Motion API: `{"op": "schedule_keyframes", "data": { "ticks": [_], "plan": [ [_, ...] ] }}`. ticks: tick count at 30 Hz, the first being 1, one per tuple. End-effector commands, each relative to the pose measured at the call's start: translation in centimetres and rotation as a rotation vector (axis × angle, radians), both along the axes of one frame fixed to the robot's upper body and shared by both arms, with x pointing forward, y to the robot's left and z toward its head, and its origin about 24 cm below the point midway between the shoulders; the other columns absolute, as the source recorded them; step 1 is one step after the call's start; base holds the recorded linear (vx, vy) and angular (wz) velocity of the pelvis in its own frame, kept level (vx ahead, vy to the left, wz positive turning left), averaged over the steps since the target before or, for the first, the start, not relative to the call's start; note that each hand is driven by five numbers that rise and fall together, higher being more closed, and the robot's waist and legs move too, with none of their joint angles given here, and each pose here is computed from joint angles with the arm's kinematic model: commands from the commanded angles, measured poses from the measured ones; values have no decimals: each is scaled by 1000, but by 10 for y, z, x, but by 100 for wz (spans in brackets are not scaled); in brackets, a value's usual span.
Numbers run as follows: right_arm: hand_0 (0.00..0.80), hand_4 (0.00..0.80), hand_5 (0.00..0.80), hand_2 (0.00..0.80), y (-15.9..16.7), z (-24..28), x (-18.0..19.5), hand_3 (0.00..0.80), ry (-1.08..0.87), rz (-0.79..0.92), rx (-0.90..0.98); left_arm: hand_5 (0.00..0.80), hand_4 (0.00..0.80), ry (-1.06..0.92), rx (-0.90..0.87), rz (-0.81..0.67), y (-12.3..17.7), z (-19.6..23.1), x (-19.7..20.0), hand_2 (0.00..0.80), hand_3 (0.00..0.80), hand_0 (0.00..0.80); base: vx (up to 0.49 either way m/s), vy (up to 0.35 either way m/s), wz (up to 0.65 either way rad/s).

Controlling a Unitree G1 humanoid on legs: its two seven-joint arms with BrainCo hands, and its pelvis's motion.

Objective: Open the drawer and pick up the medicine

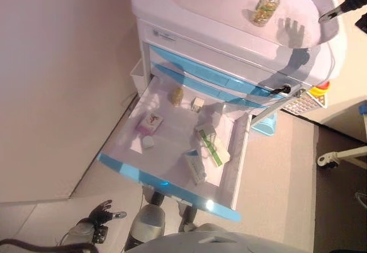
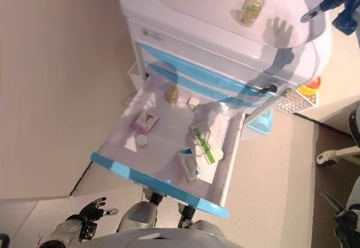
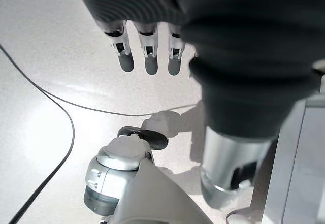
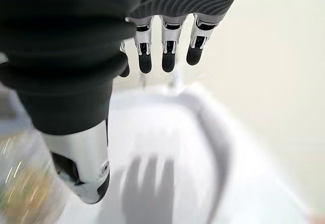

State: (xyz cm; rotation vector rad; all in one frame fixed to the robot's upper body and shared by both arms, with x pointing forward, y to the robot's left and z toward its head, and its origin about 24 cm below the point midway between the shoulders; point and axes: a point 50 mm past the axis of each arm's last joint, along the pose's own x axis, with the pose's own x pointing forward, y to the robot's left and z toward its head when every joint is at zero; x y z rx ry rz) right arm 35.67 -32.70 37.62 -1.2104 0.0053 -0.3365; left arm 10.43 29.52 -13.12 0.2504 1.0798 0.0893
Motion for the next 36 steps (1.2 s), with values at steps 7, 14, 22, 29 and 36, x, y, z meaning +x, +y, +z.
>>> {"op": "schedule_keyframes", "data": {
  "ticks": [7,14,22,29,36],
  "plan": [
    [0,0,0,0,-38,36,-68,0,-919,16,423,0,0,170,-23,-101,-16,-17,-38,0,0,0,-33,44,-32],
    [0,0,0,0,-50,-142,-69,0,-1012,-123,868,0,0,166,-52,-180,-36,-21,-19,0,0,0,-79,33,-41],
    [0,0,0,0,-22,-300,-96,0,-559,-387,742,0,0,58,-99,-165,-55,-18,9,0,0,0,6,33,-35],
    [0,0,0,0,-15,-391,-134,0,-47,-500,613,0,0,-86,-55,-309,-61,-1,46,0,0,0,-89,54,-24],
    [0,0,0,0,15,-430,-149,0,183,-431,560,0,0,-306,-32,-414,-69,36,103,0,0,0,-101,23,-30]
  ]
}}
